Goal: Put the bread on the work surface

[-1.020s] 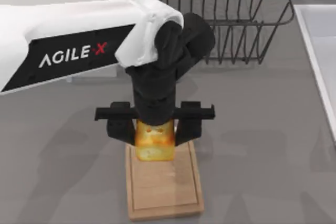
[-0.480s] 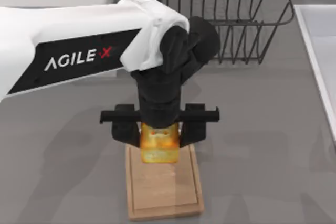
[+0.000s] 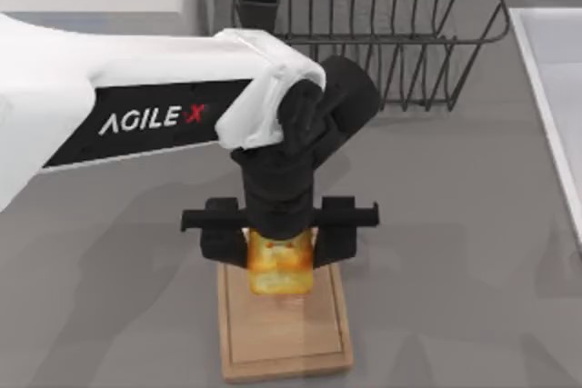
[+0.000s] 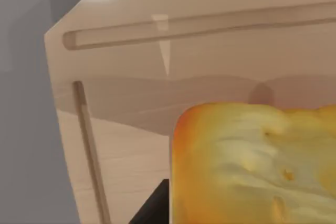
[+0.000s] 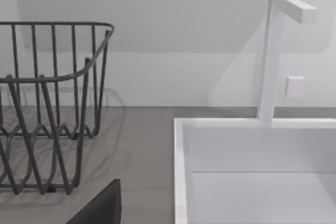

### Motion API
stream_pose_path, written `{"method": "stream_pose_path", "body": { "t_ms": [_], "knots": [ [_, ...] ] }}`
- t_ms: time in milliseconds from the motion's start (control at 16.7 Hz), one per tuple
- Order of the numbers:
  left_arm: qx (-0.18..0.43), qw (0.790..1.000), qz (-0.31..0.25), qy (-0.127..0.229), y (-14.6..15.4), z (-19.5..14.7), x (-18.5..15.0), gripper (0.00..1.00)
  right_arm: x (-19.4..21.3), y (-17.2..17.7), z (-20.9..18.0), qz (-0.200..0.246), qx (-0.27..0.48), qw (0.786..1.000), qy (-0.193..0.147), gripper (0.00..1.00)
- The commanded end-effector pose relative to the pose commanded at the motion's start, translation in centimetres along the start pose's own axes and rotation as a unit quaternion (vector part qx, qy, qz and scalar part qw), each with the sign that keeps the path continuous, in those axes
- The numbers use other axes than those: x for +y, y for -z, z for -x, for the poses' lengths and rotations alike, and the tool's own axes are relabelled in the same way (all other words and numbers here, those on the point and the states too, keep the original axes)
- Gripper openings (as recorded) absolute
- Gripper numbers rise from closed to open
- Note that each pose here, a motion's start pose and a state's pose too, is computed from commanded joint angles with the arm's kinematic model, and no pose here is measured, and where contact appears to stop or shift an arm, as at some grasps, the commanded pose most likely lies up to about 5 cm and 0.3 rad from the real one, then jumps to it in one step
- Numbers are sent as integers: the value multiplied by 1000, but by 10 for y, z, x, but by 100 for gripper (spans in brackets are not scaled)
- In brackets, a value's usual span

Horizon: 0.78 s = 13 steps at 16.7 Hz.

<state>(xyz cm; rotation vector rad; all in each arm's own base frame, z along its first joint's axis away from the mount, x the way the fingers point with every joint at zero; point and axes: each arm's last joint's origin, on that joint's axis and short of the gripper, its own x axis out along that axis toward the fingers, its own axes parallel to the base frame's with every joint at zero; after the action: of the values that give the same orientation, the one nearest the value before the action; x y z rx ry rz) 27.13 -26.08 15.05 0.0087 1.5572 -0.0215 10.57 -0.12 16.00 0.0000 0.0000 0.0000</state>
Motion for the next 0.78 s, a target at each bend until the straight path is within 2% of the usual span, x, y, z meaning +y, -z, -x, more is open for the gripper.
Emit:
{"method": "stream_pose_path", "body": {
  "t_ms": [360, 780],
  "knots": [
    [5, 1000, 0, -5, 1, -10, 1, 0, 0, 0, 0, 0, 0, 1000, 0, 100],
    [5, 1000, 0, -5, 1, -10, 1, 53, 0, 0, 0, 0, 0, 1000, 0, 100]
  ]
}}
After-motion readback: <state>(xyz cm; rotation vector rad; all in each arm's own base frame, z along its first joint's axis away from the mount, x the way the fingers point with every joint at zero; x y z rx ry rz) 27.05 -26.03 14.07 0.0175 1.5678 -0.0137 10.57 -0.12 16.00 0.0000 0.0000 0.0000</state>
